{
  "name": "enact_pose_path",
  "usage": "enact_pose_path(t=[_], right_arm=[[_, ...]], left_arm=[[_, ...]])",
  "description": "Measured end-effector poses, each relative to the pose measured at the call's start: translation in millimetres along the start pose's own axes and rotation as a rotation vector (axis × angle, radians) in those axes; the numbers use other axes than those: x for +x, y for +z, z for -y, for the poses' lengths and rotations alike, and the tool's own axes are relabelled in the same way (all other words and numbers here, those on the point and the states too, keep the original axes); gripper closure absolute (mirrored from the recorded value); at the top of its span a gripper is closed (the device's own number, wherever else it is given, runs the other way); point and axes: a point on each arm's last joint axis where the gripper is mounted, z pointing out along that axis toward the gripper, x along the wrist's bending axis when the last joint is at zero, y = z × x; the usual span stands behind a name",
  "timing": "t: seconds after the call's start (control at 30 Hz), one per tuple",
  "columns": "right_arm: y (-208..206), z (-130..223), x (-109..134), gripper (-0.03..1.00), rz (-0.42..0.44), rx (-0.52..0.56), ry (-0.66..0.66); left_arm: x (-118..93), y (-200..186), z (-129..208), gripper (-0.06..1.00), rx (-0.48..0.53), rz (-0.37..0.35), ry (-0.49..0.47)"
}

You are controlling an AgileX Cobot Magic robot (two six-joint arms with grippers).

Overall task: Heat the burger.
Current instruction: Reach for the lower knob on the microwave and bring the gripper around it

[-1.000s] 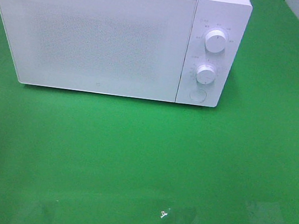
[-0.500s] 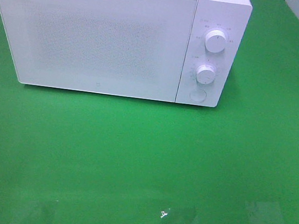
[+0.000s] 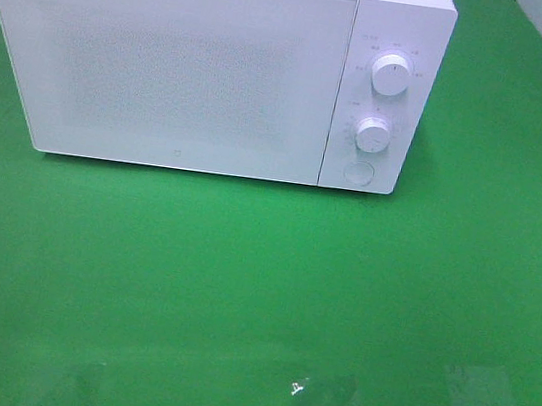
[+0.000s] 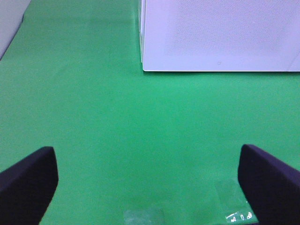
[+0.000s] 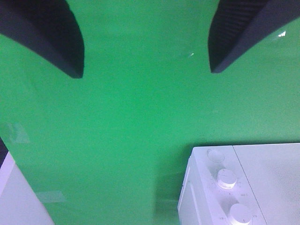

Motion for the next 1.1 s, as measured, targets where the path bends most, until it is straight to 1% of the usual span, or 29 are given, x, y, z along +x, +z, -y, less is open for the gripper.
enact_pose_path(t=[1.0,1.1], right_arm=[[0.0,0.0,-0.1,0.25,0.001,0.0,-0.001],[-0.6,-3.1,-0.1,0.25,0.002,-0.014,-0.004]], left_arm=[[0.0,0.0,0.0,-0.01,0.0,0.0,0.0],[0.0,0.0,0.0,-0.01,0.0,0.0,0.0]])
